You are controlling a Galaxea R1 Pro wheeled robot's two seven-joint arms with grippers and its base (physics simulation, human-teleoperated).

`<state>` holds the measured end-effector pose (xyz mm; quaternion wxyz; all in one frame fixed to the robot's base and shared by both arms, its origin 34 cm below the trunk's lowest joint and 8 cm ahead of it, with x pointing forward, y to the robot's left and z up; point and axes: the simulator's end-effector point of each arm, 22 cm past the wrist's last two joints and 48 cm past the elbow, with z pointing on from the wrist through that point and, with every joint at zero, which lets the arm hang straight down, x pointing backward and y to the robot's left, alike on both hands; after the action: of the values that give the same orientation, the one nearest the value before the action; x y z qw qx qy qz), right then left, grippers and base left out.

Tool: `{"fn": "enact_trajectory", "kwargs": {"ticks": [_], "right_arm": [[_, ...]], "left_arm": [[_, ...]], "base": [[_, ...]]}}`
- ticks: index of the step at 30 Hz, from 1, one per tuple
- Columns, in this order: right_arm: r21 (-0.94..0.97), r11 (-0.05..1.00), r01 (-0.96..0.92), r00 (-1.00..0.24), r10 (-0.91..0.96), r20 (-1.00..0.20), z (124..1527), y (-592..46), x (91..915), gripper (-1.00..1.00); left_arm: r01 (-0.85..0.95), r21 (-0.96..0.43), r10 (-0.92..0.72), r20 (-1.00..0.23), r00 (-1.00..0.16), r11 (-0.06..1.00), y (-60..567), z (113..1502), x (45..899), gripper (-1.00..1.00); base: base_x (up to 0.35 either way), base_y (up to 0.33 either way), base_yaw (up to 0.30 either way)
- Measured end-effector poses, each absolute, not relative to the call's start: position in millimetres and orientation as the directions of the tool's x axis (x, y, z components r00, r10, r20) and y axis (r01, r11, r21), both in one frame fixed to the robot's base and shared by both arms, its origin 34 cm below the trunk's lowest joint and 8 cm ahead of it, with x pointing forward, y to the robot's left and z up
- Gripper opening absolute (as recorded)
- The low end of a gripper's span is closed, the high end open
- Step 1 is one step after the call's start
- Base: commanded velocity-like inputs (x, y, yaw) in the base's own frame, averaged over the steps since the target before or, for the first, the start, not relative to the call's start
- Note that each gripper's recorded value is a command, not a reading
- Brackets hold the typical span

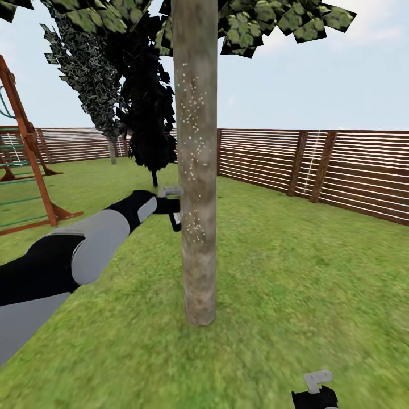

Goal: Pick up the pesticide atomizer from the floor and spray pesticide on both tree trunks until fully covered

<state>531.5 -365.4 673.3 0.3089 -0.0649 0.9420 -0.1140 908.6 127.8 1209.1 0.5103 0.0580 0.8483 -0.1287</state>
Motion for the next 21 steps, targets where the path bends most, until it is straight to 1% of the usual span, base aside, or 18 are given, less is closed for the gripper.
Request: {"fn": "enact_trajectory", "kwargs": {"ticks": [7,11,15,17,18,21], "right_arm": [[-0.255,0.966,-0.052,-0.801,-0.193,-0.567,673.3,-365.4,531.5,1.00],[-0.255,0.966,-0.053,-0.801,-0.193,-0.567,673.3,-365.3,531.5,1.00],[-0.255,0.966,-0.052,-0.801,-0.193,-0.567,673.3,-365.4,531.5,1.00],[-0.255,0.966,-0.052,-0.801,-0.193,-0.567,673.3,-365.4,531.5,1.00],[-0.255,0.966,-0.052,-0.801,-0.192,-0.567,673.3,-365.4,531.5,1.00],[-0.255,0.966,-0.052,-0.801,-0.193,-0.567,673.4,-365.4,531.5,1.00]], "left_arm": [[0.220,-0.168,-0.038,-0.867,-0.496,0.961,129.9,1166.0,901.8,-1.00],[0.217,-0.168,-0.045,-0.876,-0.479,0.962,130.6,1147.3,900.3,-1.00],[0.214,-0.172,-0.044,-0.866,-0.499,0.962,130.1,1125.0,894.1,-1.00],[0.223,-0.151,-0.017,-0.861,-0.508,0.963,127.3,1113.9,890.1,-1.00],[0.251,-0.116,0.029,-0.860,-0.509,0.961,114.7,1107.9,885.9,-1.00],[0.299,-0.081,0.076,-0.876,-0.477,0.951,87.3,1109.2,882.1,-1.00]], "base": [[0.000,0.000,0.000],[0.000,0.000,0.000],[0.000,0.000,0.000],[0.000,0.000,0.000],[0.000,0.000,0.000],[0.000,0.000,0.000]]}}
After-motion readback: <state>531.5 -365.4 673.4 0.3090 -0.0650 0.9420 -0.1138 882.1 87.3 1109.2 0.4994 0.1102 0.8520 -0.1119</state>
